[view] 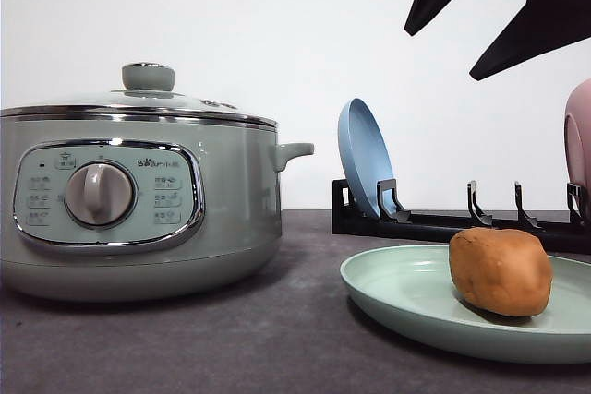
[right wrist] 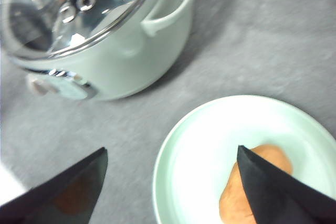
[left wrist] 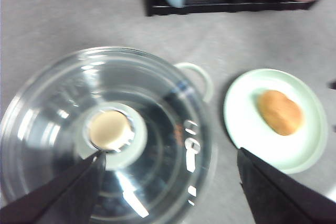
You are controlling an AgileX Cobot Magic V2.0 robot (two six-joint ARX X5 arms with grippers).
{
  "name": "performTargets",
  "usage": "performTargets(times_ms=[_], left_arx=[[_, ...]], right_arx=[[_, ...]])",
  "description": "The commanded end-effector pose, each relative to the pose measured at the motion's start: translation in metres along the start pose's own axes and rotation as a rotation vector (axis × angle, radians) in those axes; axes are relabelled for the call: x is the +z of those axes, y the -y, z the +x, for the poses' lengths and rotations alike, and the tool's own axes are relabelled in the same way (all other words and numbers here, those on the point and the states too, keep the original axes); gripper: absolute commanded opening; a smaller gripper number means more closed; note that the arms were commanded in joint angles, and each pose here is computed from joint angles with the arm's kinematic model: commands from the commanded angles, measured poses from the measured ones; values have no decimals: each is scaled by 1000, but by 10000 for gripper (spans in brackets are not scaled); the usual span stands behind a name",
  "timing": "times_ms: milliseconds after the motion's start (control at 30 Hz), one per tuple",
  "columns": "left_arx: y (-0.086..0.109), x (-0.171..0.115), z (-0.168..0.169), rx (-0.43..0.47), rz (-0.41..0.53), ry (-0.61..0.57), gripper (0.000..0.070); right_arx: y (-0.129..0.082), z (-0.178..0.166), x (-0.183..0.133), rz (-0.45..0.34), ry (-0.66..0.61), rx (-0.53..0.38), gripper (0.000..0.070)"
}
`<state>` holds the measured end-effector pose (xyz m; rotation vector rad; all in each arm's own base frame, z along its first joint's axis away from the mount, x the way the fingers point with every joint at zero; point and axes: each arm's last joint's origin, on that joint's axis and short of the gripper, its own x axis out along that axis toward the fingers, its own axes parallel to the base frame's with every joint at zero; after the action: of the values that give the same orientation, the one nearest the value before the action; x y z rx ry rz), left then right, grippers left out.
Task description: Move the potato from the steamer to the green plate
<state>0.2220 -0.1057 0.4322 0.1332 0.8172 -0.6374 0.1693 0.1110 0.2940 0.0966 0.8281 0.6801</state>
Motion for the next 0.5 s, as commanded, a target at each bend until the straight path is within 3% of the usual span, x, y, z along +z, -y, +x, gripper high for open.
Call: performTargets(times_ms=[0,100,200,233,300,367,467], left_arx=[[3,4,-3,-11,7,12,508],[3,2,-5,-12,5,0,461],[3,0,-5,-13,1,-15,279],[3,0,-5,-13,0,-18,195],[3,0,-5,-13,0,-18,39],[3,0,-5,-13,0,-19,0],[4,0,-5,-13,-1,-22,0]], right_arx=[[-3,-1,3,-16,6,12,496],[-3,0,3,-14,1,10,496],[-3,0,2,-13,-4,9,466],[-2,0,2,-13,-5,8,409],[-2,0,2,-12,-9,7,204],[-2,0,2,-12,-10,6,11],[-2,0,2,-12,-10,4,0]])
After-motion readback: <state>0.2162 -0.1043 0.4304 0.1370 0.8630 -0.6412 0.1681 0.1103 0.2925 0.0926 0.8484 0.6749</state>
